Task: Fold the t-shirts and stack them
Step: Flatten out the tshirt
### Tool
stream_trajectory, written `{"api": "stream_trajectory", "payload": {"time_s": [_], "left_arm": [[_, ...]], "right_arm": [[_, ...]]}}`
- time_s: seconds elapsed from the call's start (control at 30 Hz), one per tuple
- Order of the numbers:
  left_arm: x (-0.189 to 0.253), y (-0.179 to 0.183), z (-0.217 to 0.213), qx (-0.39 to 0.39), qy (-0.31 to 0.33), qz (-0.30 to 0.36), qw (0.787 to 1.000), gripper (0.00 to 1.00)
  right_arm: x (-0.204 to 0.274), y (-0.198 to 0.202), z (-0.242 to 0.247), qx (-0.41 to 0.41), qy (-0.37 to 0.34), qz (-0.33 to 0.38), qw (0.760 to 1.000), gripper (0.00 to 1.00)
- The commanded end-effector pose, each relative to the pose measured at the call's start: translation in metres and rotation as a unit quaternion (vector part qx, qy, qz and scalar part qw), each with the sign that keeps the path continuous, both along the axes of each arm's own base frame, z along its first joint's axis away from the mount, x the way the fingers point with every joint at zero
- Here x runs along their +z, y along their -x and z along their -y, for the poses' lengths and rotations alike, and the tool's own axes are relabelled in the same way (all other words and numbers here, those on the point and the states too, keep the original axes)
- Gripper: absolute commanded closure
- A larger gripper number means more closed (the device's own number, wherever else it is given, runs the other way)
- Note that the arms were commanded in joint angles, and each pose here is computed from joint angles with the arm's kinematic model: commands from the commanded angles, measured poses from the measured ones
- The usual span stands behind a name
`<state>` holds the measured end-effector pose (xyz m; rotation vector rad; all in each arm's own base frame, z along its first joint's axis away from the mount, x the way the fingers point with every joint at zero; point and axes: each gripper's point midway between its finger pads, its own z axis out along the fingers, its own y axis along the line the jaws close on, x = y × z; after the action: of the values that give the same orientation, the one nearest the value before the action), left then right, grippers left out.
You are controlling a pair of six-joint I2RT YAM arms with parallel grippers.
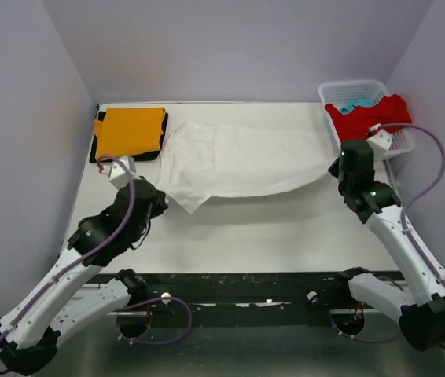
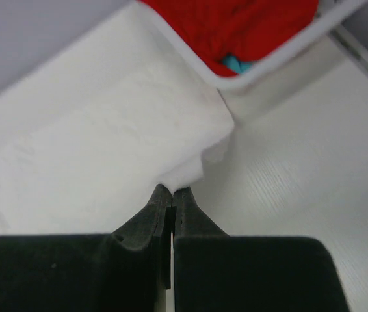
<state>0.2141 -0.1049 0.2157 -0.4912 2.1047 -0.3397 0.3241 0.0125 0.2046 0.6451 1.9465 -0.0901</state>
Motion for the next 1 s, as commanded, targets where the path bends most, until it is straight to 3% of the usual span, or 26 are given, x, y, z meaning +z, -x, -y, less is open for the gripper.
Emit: {"api": "stream_trajectory", "payload": {"time_s": [0.0, 0.2, 0.33, 0.5, 0.67, 0.8, 0.97], "left_arm": [[0.111, 0.005, -0.036, 0.03, 0.022, 0.149, 0.988, 1.0], [0.258, 0.043, -0.044, -0.07, 0.06, 0.34, 0.936, 1.0], [0.323, 0.078, -0.065, -0.099, 0.05, 0.395, 0.912, 1.0], [0.382, 0.133, -0.078, -0.168, 0.058, 0.484, 0.857, 1.0], [0.406, 0.174, -0.074, -0.242, 0.057, 0.532, 0.809, 1.0], [0.408, 0.163, -0.065, -0.245, 0.048, 0.524, 0.814, 1.0], [0.398, 0.094, -0.071, -0.131, -0.01, 0.474, 0.871, 1.0]], "right_arm": [[0.12, 0.0, 0.007, 0.009, 0.005, 0.135, 0.991, 0.99], [0.245, 0.034, 0.006, 0.046, -0.016, 0.271, 0.961, 0.99], [0.311, 0.065, 0.001, 0.084, -0.03, 0.343, 0.935, 0.99], [0.371, 0.108, -0.001, 0.123, -0.037, 0.406, 0.905, 0.99], [0.405, 0.145, -0.004, 0.157, -0.043, 0.444, 0.881, 0.99], [0.407, 0.153, -0.001, 0.154, -0.046, 0.454, 0.876, 0.99], [0.368, 0.117, 0.01, 0.1, -0.036, 0.404, 0.909, 0.99]]}}
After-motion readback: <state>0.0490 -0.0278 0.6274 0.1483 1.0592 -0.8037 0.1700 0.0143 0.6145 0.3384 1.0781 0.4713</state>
